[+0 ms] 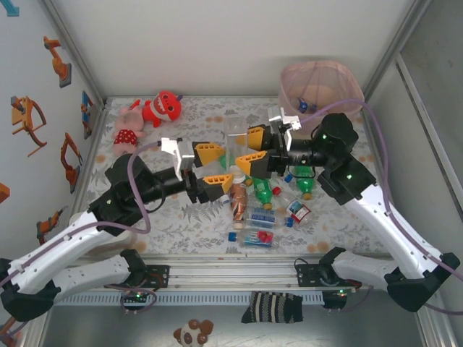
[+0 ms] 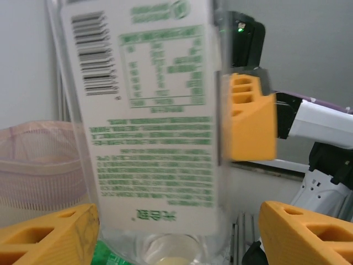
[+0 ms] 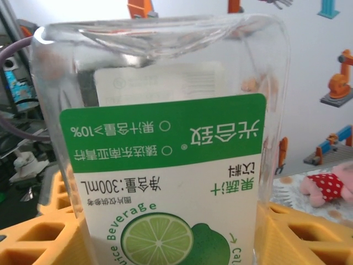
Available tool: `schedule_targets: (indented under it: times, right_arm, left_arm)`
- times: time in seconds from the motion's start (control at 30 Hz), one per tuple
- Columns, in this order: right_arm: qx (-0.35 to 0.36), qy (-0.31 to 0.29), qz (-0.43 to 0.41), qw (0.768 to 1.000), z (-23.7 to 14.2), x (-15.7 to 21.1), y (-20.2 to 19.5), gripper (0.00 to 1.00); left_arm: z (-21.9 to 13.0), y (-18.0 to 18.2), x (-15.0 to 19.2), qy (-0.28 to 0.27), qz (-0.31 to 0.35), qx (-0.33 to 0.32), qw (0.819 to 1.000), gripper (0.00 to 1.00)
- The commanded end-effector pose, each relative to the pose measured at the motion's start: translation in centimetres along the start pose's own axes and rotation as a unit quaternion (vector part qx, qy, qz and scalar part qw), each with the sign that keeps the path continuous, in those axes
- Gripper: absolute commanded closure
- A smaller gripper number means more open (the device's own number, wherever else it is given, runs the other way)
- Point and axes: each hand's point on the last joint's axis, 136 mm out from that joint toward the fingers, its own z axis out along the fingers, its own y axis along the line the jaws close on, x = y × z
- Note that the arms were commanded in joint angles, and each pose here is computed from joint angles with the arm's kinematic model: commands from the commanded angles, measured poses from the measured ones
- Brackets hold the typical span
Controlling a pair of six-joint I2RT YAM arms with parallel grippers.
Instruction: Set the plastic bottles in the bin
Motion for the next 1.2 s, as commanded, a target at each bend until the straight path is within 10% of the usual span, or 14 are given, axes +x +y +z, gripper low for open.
schedule_targets:
  times: [0.0,0.23,0.5,0.73,1.17]
  right_arm:
    - [0.114,0.006,-0.017,0.993,-0.6,-1.6,-3.7,0.41]
    - [0.280,-0.009,0.034,0.959,-4.6,-4.8,-11.7,0.41]
    - [0.471,-0.105,0.158,0.861,-14.4,-7.9,-22.5,0.50]
    - [0.596,-0.205,0.256,0.732,-23.1,-5.9,-30.4,0.55]
    - [0.656,-0.307,0.500,0.475,-27.9,4.4,-36.5,0.57]
  left_arm:
    - [-2.5,0.8,1.1,0.017,0.023,-0.049,0.998,0.23]
    - [-5.4,0.9,1.4,0.011,0.029,-0.080,0.996,0.23]
    - [-6.9,0.9,1.7,0.008,0.026,-0.094,0.995,0.23]
    - [-7.0,0.6,1.8,-0.002,0.016,-0.087,0.996,0.24]
    - [-7.1,0.6,2.2,0.000,0.009,-0.087,0.996,0.24]
